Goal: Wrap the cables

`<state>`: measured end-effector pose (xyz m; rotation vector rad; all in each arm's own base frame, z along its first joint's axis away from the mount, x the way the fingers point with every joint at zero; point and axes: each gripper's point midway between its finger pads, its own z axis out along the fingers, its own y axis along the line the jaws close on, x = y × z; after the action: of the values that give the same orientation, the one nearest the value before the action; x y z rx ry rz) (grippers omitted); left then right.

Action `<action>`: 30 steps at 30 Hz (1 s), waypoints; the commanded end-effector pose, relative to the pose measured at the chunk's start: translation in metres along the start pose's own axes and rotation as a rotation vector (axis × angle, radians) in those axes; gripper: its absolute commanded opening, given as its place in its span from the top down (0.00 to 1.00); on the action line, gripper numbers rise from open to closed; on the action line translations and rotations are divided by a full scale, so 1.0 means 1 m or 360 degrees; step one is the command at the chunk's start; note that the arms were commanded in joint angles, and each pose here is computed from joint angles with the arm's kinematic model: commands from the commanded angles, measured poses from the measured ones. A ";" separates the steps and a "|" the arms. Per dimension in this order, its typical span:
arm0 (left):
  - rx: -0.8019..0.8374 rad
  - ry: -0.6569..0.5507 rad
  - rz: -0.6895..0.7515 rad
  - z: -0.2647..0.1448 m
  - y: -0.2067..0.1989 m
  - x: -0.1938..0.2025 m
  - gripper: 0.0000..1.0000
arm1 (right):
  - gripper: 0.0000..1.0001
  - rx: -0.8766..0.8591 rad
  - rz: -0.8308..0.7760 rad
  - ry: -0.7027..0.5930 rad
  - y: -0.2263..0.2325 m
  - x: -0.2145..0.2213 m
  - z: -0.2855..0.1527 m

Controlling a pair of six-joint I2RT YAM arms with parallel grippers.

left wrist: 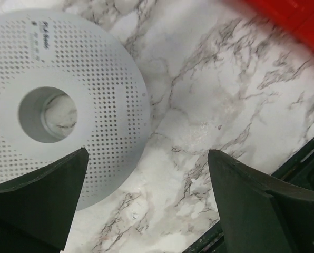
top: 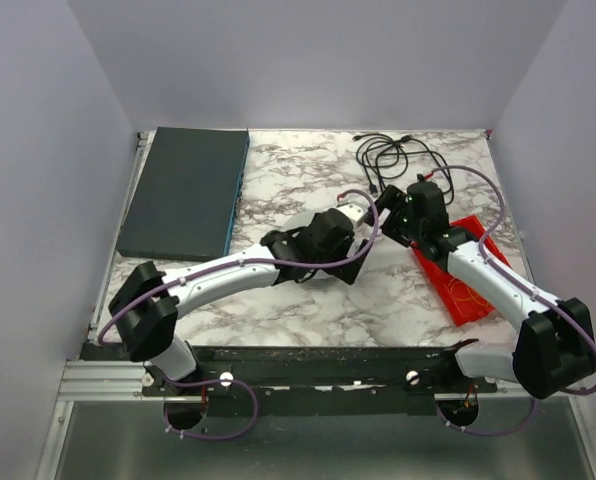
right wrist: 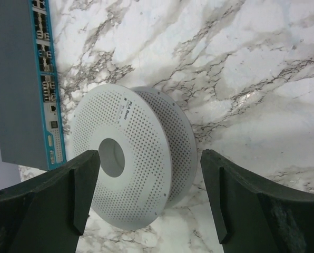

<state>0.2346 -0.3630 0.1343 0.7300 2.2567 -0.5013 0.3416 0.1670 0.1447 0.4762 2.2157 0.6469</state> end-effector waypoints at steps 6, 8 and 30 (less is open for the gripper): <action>0.0150 -0.0259 -0.0304 -0.076 0.015 -0.066 0.01 | 0.04 -0.0098 -0.0064 -0.0120 0.026 -0.031 -0.042; 0.0114 -0.0322 -0.0383 -0.091 0.029 -0.072 0.01 | 0.00 -0.0170 -0.0074 -0.0111 0.035 -0.031 -0.052; -0.0034 -0.0490 -0.0592 -0.133 0.080 -0.068 0.01 | 0.00 -0.0123 -0.0230 -0.0173 0.034 -0.042 -0.067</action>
<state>0.2599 -0.2604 0.2543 0.2289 2.1311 -0.6856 0.3191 0.1534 0.2202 0.3222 2.0960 0.6369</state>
